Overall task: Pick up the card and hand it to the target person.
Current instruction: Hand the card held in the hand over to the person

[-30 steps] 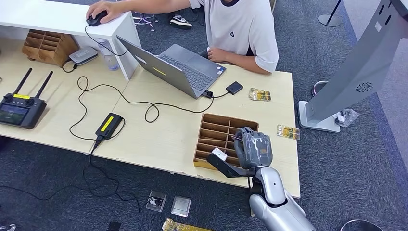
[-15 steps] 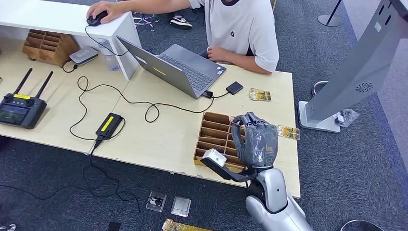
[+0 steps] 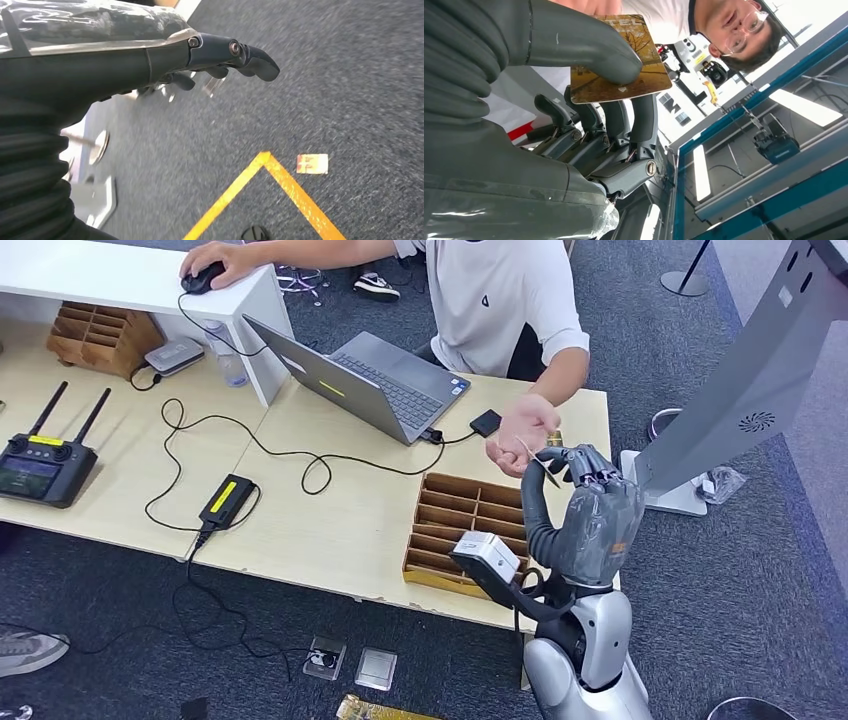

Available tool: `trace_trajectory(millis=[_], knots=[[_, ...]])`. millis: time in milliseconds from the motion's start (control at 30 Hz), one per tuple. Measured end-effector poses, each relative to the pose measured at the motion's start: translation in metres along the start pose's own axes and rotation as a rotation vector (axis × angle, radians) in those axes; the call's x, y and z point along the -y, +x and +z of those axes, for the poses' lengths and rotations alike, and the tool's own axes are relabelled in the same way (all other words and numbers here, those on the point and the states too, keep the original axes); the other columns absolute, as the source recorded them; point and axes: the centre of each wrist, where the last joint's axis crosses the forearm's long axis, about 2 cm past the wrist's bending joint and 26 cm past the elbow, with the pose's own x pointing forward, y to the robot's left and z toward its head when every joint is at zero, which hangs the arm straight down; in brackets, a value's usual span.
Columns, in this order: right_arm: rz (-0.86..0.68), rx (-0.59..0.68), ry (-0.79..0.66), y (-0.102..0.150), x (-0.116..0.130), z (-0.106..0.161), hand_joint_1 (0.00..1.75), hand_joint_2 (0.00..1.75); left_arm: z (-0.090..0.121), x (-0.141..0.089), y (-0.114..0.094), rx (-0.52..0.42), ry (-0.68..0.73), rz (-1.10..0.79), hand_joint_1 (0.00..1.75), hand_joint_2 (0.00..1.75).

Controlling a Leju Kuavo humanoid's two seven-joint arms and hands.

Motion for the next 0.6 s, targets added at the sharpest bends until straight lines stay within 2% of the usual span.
trace_trajectory(millis=[200, 600], knots=[[-0.005, 0.010, -0.019, 0.0004, -0.0007, -0.0043, 1.60, 1.75, 0.0006, 0.0013, -0.0050, -0.058, -0.005, 0.075, 0.00, 1.75], [-0.001, 0.000, -0.010, -0.0014, -0.0092, -0.0049, 1.55, 1.75, 0.0051, 0.0081, -0.0109, -0.115, -0.025, 0.175, 0.00, 1.75]])
